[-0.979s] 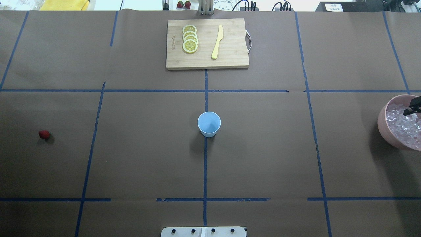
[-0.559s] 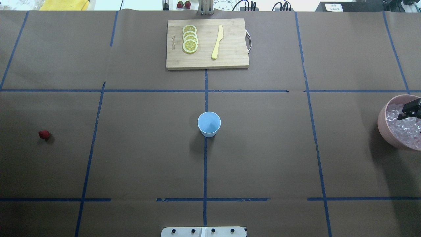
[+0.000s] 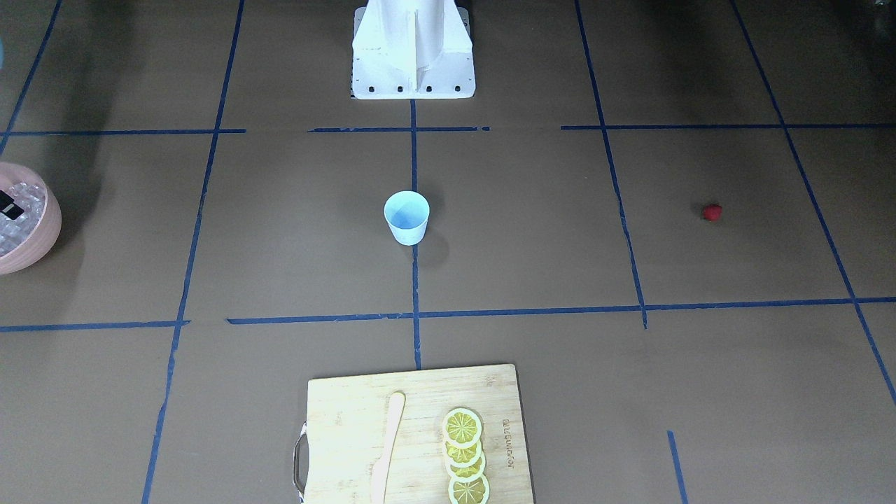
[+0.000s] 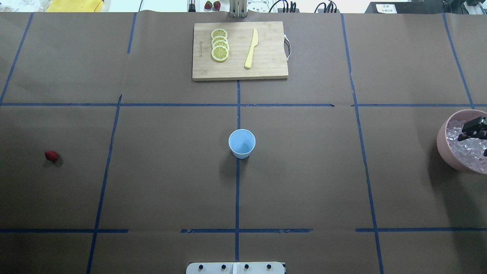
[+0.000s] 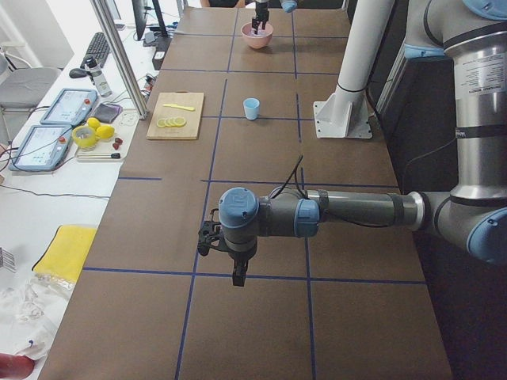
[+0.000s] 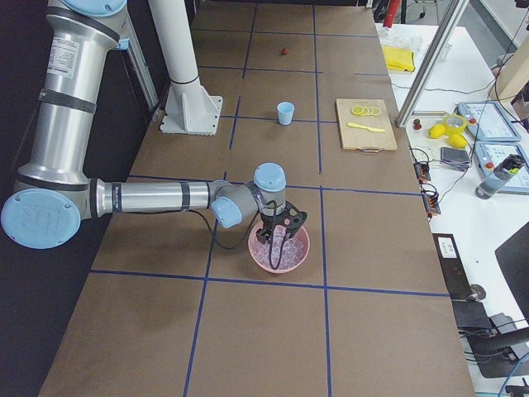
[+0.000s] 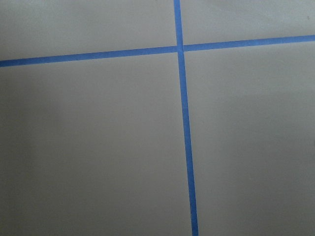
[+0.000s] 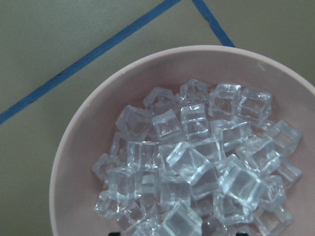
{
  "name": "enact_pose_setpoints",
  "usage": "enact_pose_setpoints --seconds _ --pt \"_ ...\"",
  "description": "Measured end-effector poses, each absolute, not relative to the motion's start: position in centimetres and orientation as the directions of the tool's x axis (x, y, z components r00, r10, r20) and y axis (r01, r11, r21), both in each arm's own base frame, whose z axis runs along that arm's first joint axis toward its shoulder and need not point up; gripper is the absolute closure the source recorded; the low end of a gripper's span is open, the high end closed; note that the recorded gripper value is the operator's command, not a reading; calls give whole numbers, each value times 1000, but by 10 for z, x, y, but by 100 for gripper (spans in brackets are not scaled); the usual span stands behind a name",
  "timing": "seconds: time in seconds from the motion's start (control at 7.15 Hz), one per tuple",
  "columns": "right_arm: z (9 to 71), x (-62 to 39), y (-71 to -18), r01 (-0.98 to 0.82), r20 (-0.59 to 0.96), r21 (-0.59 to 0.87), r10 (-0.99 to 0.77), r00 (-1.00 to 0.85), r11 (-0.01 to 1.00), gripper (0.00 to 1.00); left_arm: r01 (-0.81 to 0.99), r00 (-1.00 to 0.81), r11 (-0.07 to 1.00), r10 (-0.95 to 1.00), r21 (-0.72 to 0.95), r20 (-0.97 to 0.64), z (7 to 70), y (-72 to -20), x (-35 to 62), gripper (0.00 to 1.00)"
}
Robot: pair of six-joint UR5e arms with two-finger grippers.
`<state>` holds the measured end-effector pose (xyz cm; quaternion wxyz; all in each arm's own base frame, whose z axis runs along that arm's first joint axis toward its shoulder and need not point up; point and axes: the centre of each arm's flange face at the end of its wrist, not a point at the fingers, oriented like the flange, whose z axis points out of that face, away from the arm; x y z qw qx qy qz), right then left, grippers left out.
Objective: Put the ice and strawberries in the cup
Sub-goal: 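Lower the right gripper into the pink bowl and grasp an ice cube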
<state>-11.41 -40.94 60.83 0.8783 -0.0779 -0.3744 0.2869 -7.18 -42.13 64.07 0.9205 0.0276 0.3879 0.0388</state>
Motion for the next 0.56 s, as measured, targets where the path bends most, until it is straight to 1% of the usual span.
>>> enact_pose_setpoints --seconds 0.14,0.42,0.56 --pt "609 -115 -410 -450 610 -346 561 560 824 22 -50 696 995 93 82 -712 641 -421 -72 0" --pt "613 -117 -411 -453 603 -342 562 566 823 23 -50 696 995 95 83 -712 640 -421 -72 0" --pt "615 -117 -411 -454 600 -344 564 567 822 28 -50 696 995 96 85 -712 639 -422 -72 0"
